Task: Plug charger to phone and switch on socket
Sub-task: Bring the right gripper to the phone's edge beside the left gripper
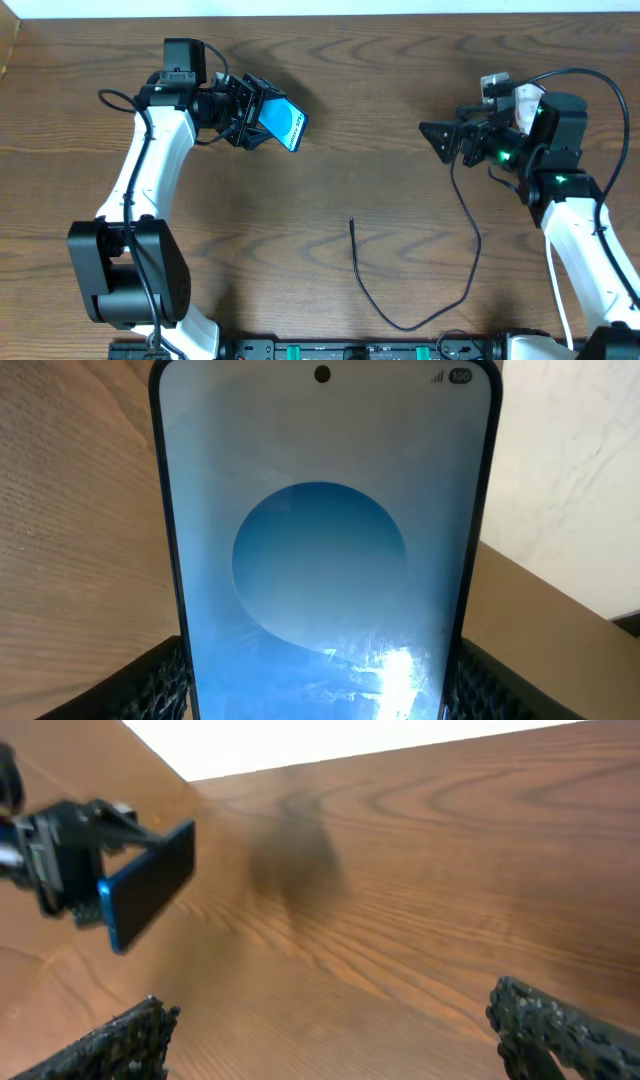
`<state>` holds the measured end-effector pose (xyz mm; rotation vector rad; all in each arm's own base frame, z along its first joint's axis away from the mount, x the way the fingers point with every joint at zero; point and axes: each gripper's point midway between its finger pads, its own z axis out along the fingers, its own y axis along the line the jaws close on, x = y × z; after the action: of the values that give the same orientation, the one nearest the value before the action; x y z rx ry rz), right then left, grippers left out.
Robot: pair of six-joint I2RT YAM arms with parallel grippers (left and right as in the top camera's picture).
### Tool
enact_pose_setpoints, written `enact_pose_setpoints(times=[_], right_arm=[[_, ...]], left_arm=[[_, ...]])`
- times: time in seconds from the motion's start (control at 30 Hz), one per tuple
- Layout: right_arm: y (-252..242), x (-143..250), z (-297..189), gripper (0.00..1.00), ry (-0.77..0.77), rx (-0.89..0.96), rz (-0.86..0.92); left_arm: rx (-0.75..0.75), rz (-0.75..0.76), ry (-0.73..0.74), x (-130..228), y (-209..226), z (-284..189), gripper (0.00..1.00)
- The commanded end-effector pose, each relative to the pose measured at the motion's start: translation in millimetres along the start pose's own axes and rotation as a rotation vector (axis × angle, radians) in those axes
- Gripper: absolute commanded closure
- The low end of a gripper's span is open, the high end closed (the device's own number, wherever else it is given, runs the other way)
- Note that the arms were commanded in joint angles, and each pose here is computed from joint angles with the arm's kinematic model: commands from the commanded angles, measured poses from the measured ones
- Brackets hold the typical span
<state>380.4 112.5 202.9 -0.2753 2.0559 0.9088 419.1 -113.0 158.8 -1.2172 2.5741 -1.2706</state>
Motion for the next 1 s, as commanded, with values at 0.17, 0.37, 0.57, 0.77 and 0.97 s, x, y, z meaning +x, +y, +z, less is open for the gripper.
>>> enact_pose_setpoints(times=[0.17,0.37,0.57,0.77,0.97], right_arm=[[13,7,36,0.01,0.04,-0.1,0.27],[37,22,69,0.01,0.081,-0.179,0.256],[54,27,85,0.01,0.083,-0.176,0.249],[68,36,97,0.01,0.09,-0.144,0.226],[82,45,107,0.01,0.099,-0.129,0.201]], left_arm=[[0.027,0.03,0.02,18,-13,-3,0.93],[-0.006,0.017,0.003,25,-13,7,0.93],[-0.054,-0.05,-0.066,22,-8,14,0.93],[-0.098,-0.082,-0.142,21,-5,21,0.93],[-0.07,-0.062,-0.145,30,-17,31,0.93]])
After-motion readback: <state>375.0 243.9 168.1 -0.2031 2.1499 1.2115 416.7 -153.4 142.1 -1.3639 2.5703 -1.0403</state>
